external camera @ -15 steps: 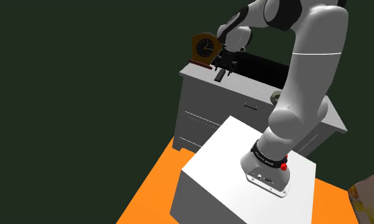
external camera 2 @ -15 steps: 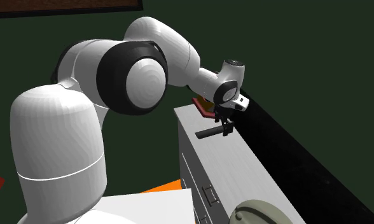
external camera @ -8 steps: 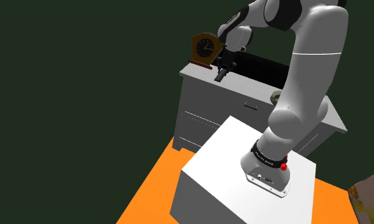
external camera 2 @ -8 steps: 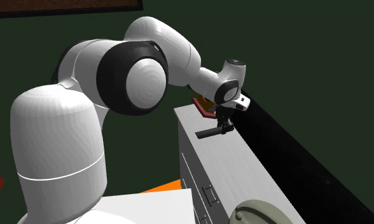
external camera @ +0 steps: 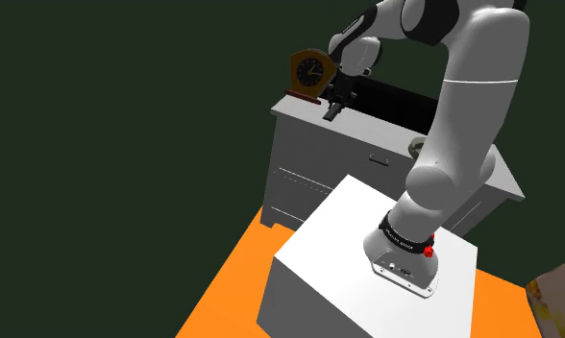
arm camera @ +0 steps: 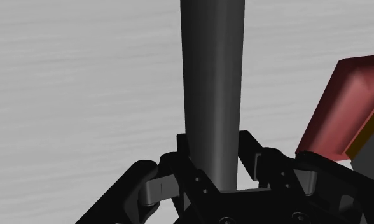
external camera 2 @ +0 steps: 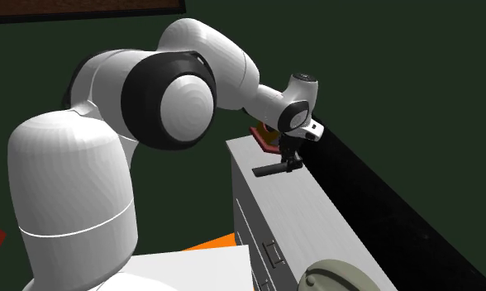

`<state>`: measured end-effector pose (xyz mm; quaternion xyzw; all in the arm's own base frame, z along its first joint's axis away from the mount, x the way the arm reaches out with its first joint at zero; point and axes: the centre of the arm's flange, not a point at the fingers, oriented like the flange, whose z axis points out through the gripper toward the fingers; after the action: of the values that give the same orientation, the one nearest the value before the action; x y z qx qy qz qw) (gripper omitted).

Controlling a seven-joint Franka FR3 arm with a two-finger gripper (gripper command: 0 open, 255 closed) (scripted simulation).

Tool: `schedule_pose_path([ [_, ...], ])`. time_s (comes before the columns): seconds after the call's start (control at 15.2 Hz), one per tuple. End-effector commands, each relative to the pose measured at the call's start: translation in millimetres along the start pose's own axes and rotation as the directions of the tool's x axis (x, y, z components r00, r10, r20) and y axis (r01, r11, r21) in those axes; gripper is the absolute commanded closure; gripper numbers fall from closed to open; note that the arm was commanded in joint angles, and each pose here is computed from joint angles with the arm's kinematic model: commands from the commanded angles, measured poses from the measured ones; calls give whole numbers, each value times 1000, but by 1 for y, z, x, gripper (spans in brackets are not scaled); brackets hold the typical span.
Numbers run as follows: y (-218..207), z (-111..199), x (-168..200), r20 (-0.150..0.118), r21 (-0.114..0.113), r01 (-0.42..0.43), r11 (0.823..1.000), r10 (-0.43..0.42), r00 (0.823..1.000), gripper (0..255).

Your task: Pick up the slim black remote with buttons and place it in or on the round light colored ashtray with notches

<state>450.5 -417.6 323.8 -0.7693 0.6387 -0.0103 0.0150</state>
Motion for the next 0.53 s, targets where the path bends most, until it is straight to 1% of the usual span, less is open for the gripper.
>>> schedule_pose_path([
  [0.0, 0, -10, 0, -1, 0, 0, 1000, 0, 1000, 255],
  [0.46, -1, -47, 0, -1, 0, 0, 1000, 0, 1000, 255],
])
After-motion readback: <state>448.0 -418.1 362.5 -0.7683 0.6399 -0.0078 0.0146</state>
